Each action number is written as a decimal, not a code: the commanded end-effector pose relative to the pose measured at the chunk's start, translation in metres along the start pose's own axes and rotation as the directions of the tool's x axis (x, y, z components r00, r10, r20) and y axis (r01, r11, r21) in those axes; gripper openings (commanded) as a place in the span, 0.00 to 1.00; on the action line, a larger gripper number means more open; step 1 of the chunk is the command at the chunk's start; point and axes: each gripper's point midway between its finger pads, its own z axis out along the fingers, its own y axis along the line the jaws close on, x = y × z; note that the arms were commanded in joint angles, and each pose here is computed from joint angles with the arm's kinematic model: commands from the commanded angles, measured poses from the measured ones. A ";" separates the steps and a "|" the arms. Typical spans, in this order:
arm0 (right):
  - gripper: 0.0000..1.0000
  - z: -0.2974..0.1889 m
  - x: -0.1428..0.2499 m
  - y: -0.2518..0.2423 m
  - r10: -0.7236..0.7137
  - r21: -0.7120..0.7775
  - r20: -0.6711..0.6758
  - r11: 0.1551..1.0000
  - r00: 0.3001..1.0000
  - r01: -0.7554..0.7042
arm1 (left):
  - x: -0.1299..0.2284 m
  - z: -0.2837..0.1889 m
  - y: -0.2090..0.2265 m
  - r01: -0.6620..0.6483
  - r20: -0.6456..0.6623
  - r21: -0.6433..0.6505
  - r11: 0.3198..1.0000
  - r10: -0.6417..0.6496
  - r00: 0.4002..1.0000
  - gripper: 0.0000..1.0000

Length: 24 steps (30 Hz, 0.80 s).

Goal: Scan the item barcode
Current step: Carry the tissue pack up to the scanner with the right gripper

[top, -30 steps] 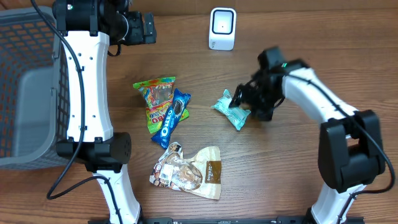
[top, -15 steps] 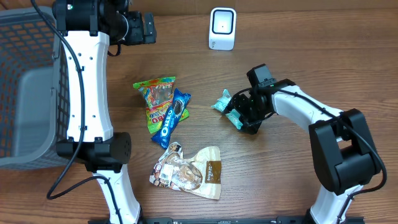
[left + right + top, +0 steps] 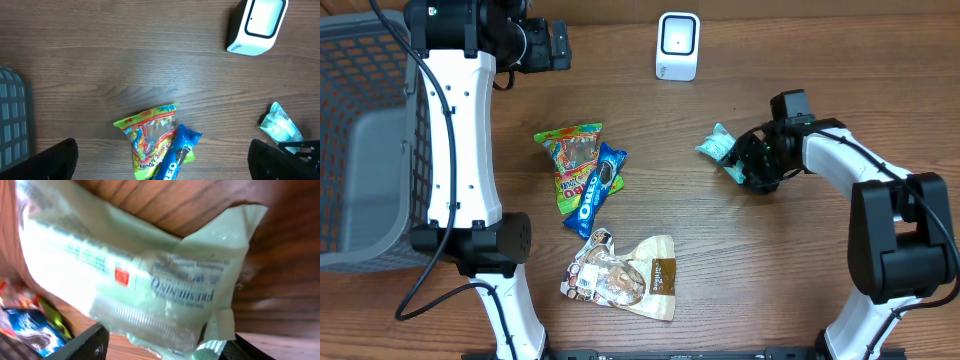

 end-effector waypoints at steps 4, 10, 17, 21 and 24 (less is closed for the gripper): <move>0.66 -0.017 -0.015 0.001 -0.174 0.057 0.050 0.984 0.983 0.171 | -0.002 0.003 0.002 0.008 0.000 -0.005 1.000 -0.008 1.000 1.00; 0.66 -0.032 -0.038 -0.019 -0.083 0.161 0.145 0.985 0.986 0.060 | -0.002 0.003 0.002 0.008 0.000 -0.005 1.000 -0.008 1.000 1.00; 0.65 -0.048 -0.070 -0.048 -0.113 0.334 0.302 0.942 0.947 0.005 | -0.002 0.003 0.002 0.008 0.000 -0.005 1.000 -0.008 1.000 1.00; 0.65 -0.049 -0.076 -0.029 -0.192 0.292 0.291 0.951 0.937 0.104 | -0.002 0.003 0.002 0.008 0.000 -0.005 1.000 -0.008 1.000 1.00; 0.66 -0.057 -0.075 -0.005 -0.196 0.215 0.278 0.967 0.940 0.138 | -0.002 0.003 0.002 0.009 0.000 -0.005 1.000 -0.009 1.000 1.00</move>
